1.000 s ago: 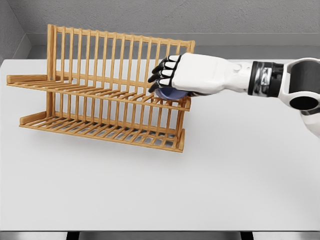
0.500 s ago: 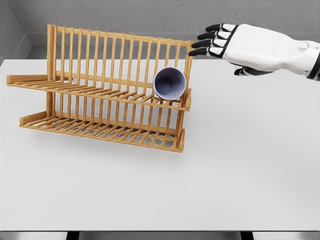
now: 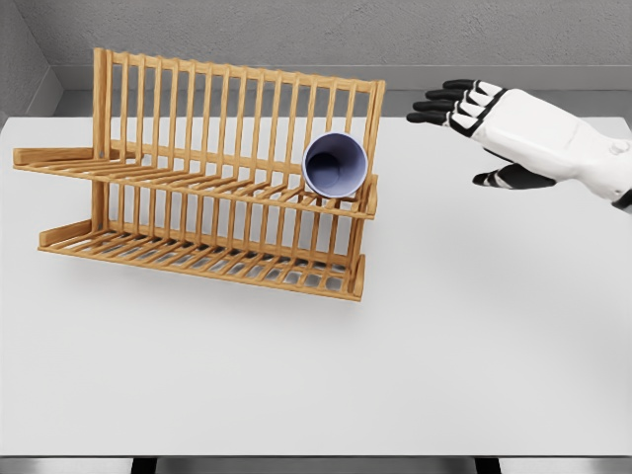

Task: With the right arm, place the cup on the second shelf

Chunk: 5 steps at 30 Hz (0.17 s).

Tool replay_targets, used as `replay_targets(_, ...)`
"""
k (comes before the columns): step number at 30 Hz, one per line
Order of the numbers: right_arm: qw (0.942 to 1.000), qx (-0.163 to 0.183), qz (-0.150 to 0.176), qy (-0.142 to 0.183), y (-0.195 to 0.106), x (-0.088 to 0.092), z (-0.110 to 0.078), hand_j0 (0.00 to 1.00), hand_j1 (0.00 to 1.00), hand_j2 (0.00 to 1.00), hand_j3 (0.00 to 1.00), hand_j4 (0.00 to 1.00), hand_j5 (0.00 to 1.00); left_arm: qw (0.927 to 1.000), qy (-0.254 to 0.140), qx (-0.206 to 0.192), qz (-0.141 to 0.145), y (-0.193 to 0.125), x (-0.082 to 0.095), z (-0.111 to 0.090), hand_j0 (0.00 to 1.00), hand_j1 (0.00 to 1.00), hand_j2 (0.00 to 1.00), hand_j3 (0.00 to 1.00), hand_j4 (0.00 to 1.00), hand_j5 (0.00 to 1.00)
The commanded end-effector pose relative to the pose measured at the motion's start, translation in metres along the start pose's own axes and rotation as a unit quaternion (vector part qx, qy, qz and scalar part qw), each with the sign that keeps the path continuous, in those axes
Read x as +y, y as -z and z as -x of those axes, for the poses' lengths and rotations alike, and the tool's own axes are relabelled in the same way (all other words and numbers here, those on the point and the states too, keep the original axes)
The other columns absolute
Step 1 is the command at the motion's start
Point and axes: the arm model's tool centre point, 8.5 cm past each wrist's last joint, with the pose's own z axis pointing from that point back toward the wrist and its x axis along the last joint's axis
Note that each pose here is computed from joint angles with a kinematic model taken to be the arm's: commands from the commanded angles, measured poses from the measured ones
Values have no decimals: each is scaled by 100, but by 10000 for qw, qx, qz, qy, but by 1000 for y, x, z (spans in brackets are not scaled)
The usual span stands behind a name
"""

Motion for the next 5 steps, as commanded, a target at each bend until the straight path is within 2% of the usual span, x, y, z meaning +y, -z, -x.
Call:
replay_targets(1, 9999, -24, 88, 57, 3, 0, -2, 100, 100, 100, 100, 100, 100, 10000, 0, 0, 1, 0, 0, 0, 100, 100, 100, 100, 100, 100)
replay_targets(5, 9999, -7, 100, 54, 2, 0, -1, 100, 100, 100, 100, 100, 100, 10000, 8, 2, 2, 0, 0, 0, 100, 100, 100, 100, 100, 100)
